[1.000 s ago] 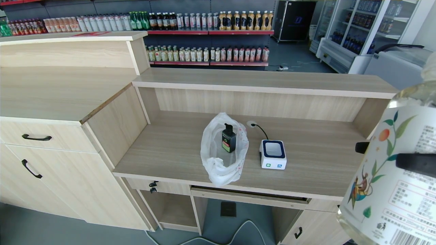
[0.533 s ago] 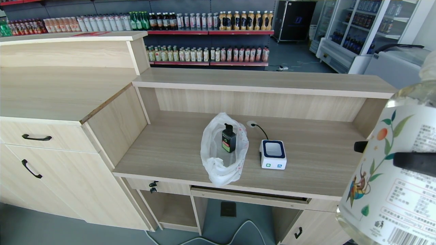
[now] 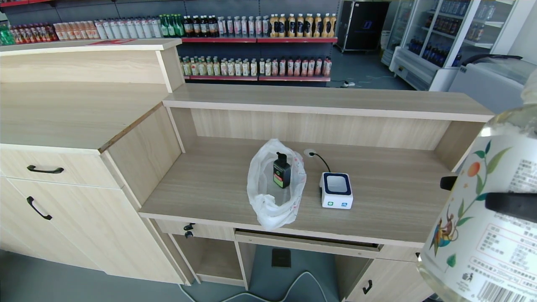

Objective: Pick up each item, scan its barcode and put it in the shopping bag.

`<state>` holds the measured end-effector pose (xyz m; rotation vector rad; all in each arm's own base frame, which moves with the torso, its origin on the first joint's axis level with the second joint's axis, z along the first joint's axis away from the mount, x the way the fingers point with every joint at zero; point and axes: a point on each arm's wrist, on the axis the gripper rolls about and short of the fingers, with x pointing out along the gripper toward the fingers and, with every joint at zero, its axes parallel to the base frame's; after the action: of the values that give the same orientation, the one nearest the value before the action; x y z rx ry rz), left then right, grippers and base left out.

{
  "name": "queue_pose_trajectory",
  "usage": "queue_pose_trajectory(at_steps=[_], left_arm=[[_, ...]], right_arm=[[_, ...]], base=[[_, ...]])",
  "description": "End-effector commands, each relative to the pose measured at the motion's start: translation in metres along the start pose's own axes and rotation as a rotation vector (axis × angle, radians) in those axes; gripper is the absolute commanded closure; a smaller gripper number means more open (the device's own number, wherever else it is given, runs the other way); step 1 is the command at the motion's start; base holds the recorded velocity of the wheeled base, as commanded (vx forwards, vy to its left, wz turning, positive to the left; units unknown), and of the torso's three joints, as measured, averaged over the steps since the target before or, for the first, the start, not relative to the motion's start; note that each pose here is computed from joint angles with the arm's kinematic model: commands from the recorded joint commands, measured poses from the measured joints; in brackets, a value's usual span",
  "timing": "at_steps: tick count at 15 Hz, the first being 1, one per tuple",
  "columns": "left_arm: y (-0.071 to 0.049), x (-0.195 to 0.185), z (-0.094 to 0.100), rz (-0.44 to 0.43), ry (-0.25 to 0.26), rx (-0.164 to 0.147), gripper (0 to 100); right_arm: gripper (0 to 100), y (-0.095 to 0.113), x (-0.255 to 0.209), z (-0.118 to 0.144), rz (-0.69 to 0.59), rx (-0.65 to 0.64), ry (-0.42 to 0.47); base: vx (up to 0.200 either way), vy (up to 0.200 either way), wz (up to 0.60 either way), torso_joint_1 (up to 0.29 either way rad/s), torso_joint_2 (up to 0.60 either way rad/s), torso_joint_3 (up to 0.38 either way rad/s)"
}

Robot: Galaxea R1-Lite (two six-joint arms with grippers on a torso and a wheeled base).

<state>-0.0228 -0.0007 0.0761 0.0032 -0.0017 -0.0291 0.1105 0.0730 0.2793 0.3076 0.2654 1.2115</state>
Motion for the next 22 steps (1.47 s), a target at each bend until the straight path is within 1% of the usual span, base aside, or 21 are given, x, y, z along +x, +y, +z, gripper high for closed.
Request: queue_pose_trajectory(at_steps=[1,6,7,8,9,10,12,13,14,15,16,18,19,20,21,22], left_arm=[[0.0,0.0,0.0,0.0,0.0,0.0,0],[0.0,0.0,0.0,0.0,0.0,0.0,0],[0.0,0.0,0.0,0.0,0.0,0.0,0],[0.0,0.0,0.0,0.0,0.0,0.0,0],[0.0,0.0,0.0,0.0,0.0,0.0,0],[0.0,0.0,0.0,0.0,0.0,0.0,0],[0.0,0.0,0.0,0.0,0.0,0.0,0],[0.0,0.0,0.0,0.0,0.0,0.0,0],[0.0,0.0,0.0,0.0,0.0,0.0,0],[0.0,0.0,0.0,0.0,0.0,0.0,0],[0.0,0.0,0.0,0.0,0.0,0.0,0],[0.0,0.0,0.0,0.0,0.0,0.0,0],[0.0,0.0,0.0,0.0,0.0,0.0,0],[0.0,0.0,0.0,0.0,0.0,0.0,0],[0.0,0.0,0.0,0.0,0.0,0.0,0],[0.0,0.0,0.0,0.0,0.0,0.0,0]], right_arm=[[100,0.0,-0.001,0.0,-0.006,-0.002,0.001],[100,0.0,-0.003,0.0,-0.014,-0.005,-0.002],[100,-0.002,-0.003,0.0,-0.032,-0.008,-0.007],[100,-0.008,-0.003,0.0,-0.075,-0.054,-0.007],[100,-0.028,-0.001,-0.005,-0.184,-0.164,0.014],[100,-0.049,-0.001,-0.011,-0.311,-0.28,0.053],[100,-0.095,-0.015,-0.017,-0.617,-0.519,0.181],[100,-0.112,-0.024,-0.015,-0.743,-0.617,0.239],[100,-0.126,-0.032,-0.014,-0.838,-0.704,0.279],[100,-0.142,-0.039,-0.011,-0.908,-0.785,0.295],[100,-0.151,-0.042,-0.009,-0.938,-0.833,0.297],[100,-0.176,-0.048,-0.006,-1.006,-0.993,0.285],[100,-0.187,-0.051,-0.006,-1.036,-1.061,0.292],[100,-0.196,-0.054,-0.007,-1.058,-1.136,0.32],[100,-0.202,-0.057,-0.008,-1.071,-1.189,0.347],[100,-0.209,-0.058,-0.011,-1.071,-1.198,0.36]], base=[[0.0,0.0,0.0,0.0,0.0,0.0],[0.0,0.0,0.0,0.0,0.0,0.0],[0.0,0.0,0.0,0.0,0.0,0.0],[0.0,0.0,0.0,0.0,0.0,0.0],[0.0,0.0,0.0,0.0,0.0,0.0],[0.0,0.0,0.0,0.0,0.0,0.0],[0.0,0.0,0.0,0.0,0.0,0.0],[0.0,0.0,0.0,0.0,0.0,0.0],[0.0,0.0,0.0,0.0,0.0,0.0],[0.0,0.0,0.0,0.0,0.0,0.0],[0.0,0.0,0.0,0.0,0.0,0.0],[0.0,0.0,0.0,0.0,0.0,0.0],[0.0,0.0,0.0,0.0,0.0,0.0],[0.0,0.0,0.0,0.0,0.0,0.0],[0.0,0.0,0.0,0.0,0.0,0.0],[0.0,0.0,0.6,-0.002,0.0,0.012]])
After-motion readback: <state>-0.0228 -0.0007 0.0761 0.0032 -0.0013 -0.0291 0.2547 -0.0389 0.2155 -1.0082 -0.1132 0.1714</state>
